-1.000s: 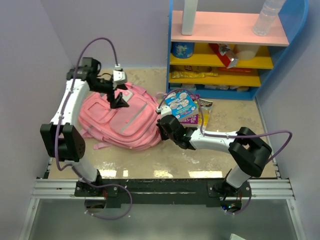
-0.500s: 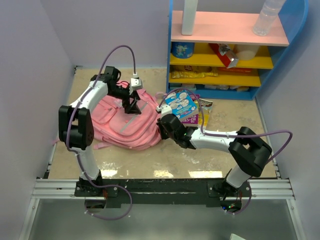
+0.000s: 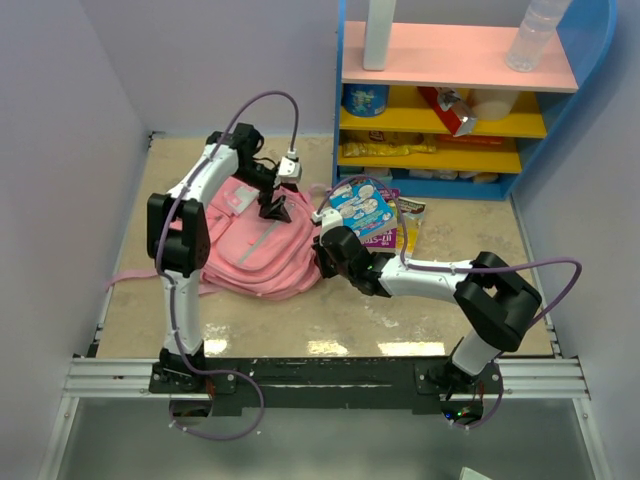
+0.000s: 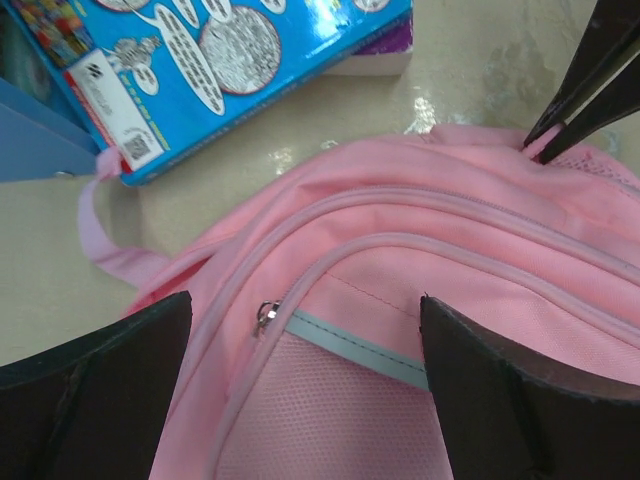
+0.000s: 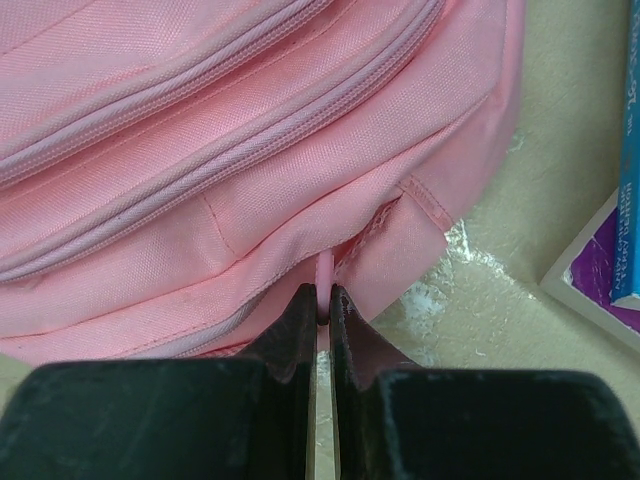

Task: Pack the student bag
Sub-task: Unzip the student bag at the center of the board.

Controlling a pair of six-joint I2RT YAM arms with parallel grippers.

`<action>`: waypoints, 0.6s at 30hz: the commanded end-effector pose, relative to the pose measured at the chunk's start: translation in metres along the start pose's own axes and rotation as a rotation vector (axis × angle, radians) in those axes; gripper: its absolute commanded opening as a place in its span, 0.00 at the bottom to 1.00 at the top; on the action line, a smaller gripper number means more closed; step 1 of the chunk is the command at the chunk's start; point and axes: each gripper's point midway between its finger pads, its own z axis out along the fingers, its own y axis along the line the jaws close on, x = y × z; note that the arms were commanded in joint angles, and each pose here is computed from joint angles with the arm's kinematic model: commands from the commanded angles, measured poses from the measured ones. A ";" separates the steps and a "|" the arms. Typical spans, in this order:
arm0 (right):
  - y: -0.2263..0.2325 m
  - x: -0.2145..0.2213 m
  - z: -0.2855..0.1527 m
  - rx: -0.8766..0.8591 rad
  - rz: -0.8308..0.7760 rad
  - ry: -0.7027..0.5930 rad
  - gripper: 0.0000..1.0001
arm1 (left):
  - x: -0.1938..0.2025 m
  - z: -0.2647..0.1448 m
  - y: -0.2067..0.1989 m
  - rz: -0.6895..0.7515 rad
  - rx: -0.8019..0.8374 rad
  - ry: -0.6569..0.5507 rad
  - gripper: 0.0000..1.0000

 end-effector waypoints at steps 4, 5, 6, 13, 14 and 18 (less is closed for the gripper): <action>0.021 -0.033 -0.001 -0.080 -0.012 -0.079 0.00 | 0.005 0.017 -0.016 0.074 0.099 0.058 1.00; 0.021 -0.034 -0.001 -0.080 -0.013 -0.080 0.00 | 0.006 0.017 -0.016 0.078 0.101 0.067 1.00; 0.022 -0.034 -0.002 -0.088 -0.016 -0.081 0.00 | 0.006 0.017 -0.015 0.080 0.101 0.069 1.00; 0.025 -0.036 -0.006 -0.108 -0.026 -0.084 0.00 | 0.010 0.026 -0.008 0.070 0.110 0.084 0.79; 0.024 -0.036 -0.007 -0.107 -0.030 -0.086 0.00 | 0.011 0.027 -0.011 0.053 0.125 0.085 0.75; 0.024 -0.037 -0.010 -0.112 -0.043 -0.090 0.00 | 0.019 0.033 -0.012 0.034 0.150 0.108 0.73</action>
